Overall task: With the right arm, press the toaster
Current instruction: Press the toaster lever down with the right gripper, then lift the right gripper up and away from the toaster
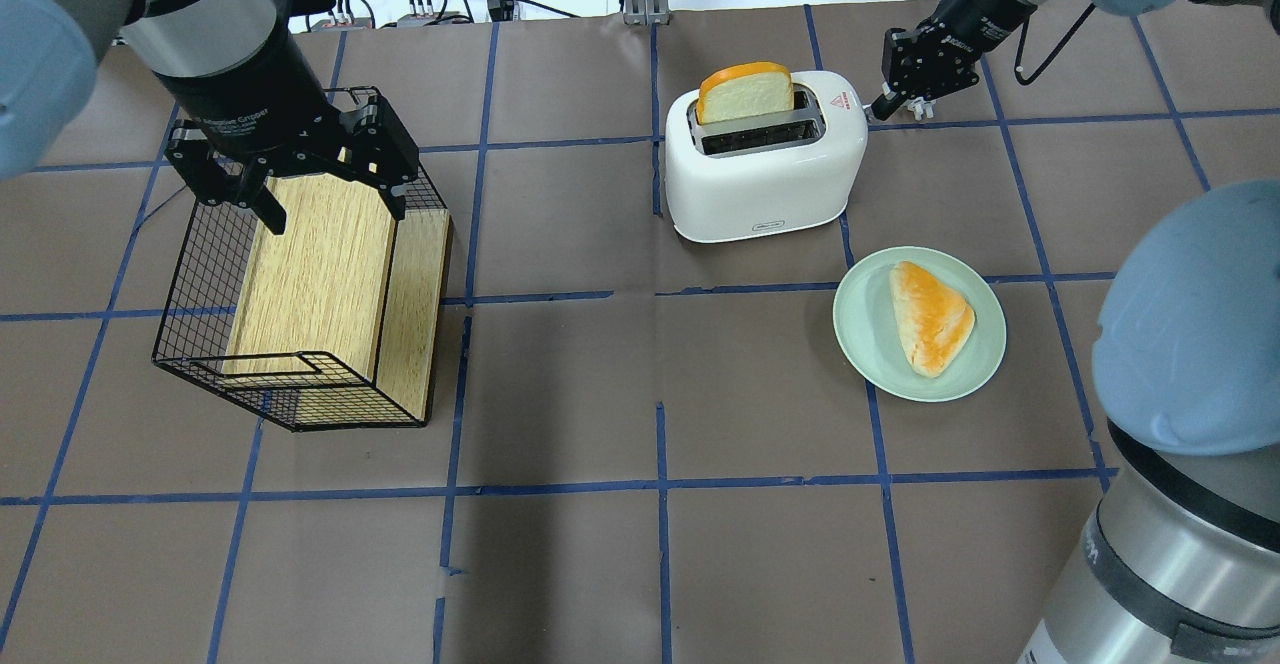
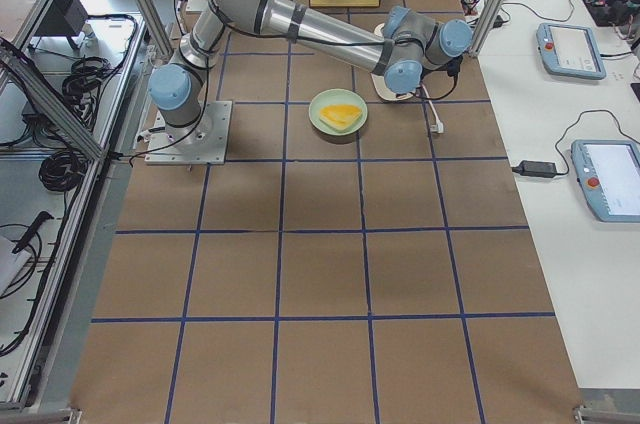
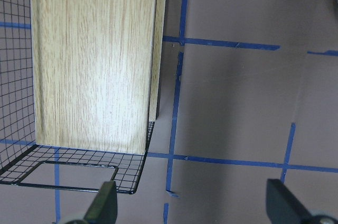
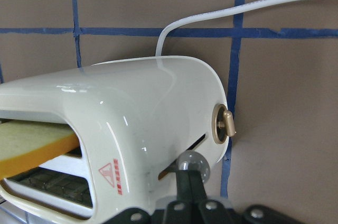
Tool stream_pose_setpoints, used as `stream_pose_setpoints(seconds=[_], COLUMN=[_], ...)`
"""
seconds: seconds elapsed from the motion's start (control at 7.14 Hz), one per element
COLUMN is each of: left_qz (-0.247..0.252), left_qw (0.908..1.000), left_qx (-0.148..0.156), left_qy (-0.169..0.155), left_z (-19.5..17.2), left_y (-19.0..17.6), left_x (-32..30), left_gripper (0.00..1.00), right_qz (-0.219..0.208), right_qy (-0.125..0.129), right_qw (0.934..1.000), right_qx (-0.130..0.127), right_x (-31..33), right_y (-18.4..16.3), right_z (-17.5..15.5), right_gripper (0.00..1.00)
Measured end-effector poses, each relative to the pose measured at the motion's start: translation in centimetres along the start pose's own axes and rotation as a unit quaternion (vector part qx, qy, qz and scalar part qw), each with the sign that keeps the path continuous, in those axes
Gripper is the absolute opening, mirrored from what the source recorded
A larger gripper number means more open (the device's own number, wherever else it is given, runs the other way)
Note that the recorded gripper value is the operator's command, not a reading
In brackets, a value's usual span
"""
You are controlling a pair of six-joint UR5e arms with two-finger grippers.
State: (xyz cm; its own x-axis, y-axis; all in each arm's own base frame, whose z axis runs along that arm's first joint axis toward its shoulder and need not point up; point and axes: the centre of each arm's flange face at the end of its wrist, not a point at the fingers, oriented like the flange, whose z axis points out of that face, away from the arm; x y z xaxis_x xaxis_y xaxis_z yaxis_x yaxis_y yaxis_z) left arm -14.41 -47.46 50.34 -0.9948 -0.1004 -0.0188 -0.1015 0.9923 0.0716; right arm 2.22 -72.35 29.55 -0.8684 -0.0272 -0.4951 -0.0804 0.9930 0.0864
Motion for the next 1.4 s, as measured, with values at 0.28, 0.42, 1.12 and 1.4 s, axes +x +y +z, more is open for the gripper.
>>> stream_pose_setpoints(seconds=[0.28,0.42,1.12,1.4], left_qz=[0.000,0.000,0.000,0.000], left_qw=[1.0000,1.0000,1.0000,1.0000], left_qx=[0.000,0.000,0.000,0.000], left_qy=[0.000,0.000,0.000,0.000], left_z=[0.0,0.0,0.0,0.0], left_y=[0.0,0.0,0.0,0.0], left_x=[0.0,0.0,0.0,0.0], left_gripper=[1.00,1.00,1.00,1.00], right_qz=[0.004,0.005,0.009,0.011], right_qy=[-0.003,-0.004,-0.007,-0.004], right_qw=[1.0000,0.9999,0.9997,0.9998], right_qx=[-0.008,-0.011,-0.020,-0.019], right_x=[0.8,1.2,2.4,2.4], right_y=[-0.4,-0.7,-1.6,-1.7], right_z=[1.2,1.8,3.7,3.6], right_gripper=[0.04,0.04,0.05,0.99])
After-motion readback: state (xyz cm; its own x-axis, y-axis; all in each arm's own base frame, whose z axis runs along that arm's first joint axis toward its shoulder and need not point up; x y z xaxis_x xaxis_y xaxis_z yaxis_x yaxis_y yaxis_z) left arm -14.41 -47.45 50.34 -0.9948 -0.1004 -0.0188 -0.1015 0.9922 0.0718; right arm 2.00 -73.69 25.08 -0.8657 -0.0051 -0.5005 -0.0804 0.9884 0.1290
